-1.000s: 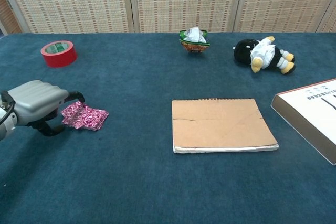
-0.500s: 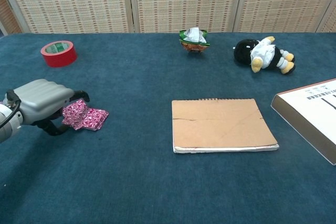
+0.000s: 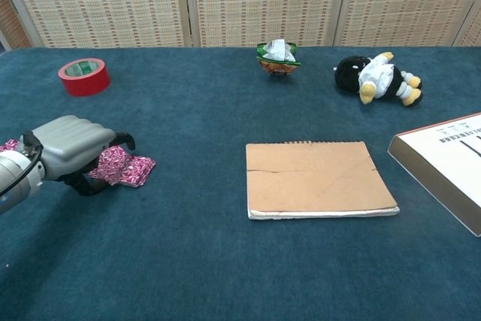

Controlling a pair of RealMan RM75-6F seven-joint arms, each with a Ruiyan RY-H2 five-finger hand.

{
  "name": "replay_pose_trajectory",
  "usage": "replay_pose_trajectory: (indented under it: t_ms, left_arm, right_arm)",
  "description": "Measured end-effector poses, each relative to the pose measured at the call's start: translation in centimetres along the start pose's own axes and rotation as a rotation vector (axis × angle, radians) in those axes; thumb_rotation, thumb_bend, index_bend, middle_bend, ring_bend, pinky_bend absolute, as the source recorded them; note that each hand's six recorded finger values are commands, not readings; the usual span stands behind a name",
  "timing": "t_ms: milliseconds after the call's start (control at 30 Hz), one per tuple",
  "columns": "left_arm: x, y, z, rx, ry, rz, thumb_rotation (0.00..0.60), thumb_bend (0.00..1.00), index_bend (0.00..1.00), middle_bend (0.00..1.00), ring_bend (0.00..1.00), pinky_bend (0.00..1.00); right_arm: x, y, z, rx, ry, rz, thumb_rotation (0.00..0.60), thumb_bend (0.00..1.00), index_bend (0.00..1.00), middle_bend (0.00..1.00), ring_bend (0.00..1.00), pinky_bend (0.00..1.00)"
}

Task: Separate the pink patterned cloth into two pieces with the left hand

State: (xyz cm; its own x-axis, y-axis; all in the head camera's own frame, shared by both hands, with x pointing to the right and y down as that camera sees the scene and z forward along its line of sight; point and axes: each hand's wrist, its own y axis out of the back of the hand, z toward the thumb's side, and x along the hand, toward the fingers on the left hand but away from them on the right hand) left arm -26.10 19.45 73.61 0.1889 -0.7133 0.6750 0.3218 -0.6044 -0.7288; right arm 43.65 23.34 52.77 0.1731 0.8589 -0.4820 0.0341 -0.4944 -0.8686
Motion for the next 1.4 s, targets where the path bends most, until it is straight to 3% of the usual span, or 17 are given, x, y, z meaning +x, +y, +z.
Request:
replay_pose_trajectory:
  t_ms: [533,1000,1400]
  left_arm:
    - [0.03,0.22,-0.18,0.005,0.023,0.009,0.600,0.37,0.29,1.00,1.00,1.00]
    - [-0.07,0.23,0.20,-0.003,0.022,-0.001,0.600,0.37,0.22,1.00,1.00,1.00]
    - [0.02,0.22,0.60,-0.007,0.016,-0.005,0.600,0.37,0.29,1.00,1.00,1.00]
  right_arm:
    - [-0.04,-0.07,0.05,0.001,0.000,0.001,0.600,0.12,0.44,0.31,0.24,0.38]
    - [-0.04,-0.05,0.02,0.001,-0.001,0.001,0.600,0.12,0.43,0.31,0.24,0.38]
    - [-0.03,-0.03,0.01,0.000,0.000,0.001,0.600,0.12,0.43,0.31,0.24,0.38]
